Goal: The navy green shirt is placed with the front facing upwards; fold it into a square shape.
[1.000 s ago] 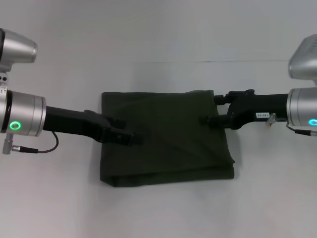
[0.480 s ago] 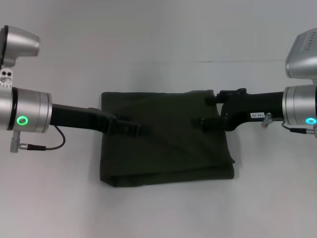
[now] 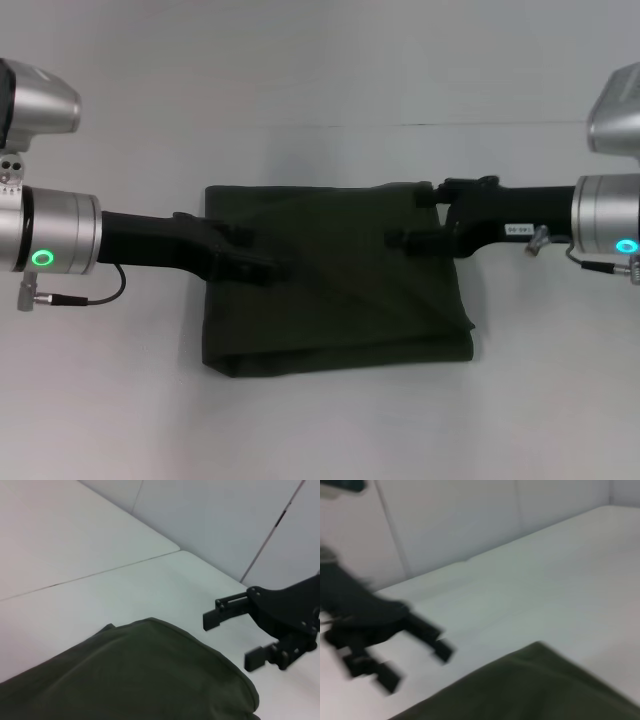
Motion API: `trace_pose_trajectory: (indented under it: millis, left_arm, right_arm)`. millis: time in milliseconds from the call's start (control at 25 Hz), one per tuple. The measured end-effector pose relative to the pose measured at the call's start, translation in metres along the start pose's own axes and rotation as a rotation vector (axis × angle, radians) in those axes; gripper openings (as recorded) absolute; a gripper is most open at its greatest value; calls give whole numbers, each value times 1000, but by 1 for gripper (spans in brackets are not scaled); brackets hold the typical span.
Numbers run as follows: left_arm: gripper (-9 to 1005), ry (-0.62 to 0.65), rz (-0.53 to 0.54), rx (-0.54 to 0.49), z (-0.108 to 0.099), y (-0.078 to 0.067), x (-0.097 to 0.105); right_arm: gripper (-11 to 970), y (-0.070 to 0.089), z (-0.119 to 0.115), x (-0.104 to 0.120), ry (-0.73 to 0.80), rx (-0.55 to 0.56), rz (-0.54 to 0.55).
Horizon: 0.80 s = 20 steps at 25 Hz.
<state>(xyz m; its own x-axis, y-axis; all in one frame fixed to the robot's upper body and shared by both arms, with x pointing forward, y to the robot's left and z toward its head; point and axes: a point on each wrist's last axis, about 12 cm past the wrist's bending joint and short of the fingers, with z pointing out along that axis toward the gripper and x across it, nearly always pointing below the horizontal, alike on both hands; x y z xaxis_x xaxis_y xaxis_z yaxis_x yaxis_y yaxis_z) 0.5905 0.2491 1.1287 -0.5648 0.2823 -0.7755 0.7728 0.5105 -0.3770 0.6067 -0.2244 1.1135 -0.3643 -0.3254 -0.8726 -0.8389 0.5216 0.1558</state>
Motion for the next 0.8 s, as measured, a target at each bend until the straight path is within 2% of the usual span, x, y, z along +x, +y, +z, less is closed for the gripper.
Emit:
trace_pose_trajectory:
  millis: [120, 280, 800]
  left_arm:
    - [945, -9, -11, -13, -3, 2, -1]
    - [946, -10, -25, -24, -5, 4, 0]
    - [946, 1, -29, -17, -3, 3, -2]
  right_arm:
    - [852, 9, 5, 0, 27, -69, -15]
    - [852, 13, 5, 3, 46, -102, -20]
    - [852, 14, 2, 7, 52, -106, -23]
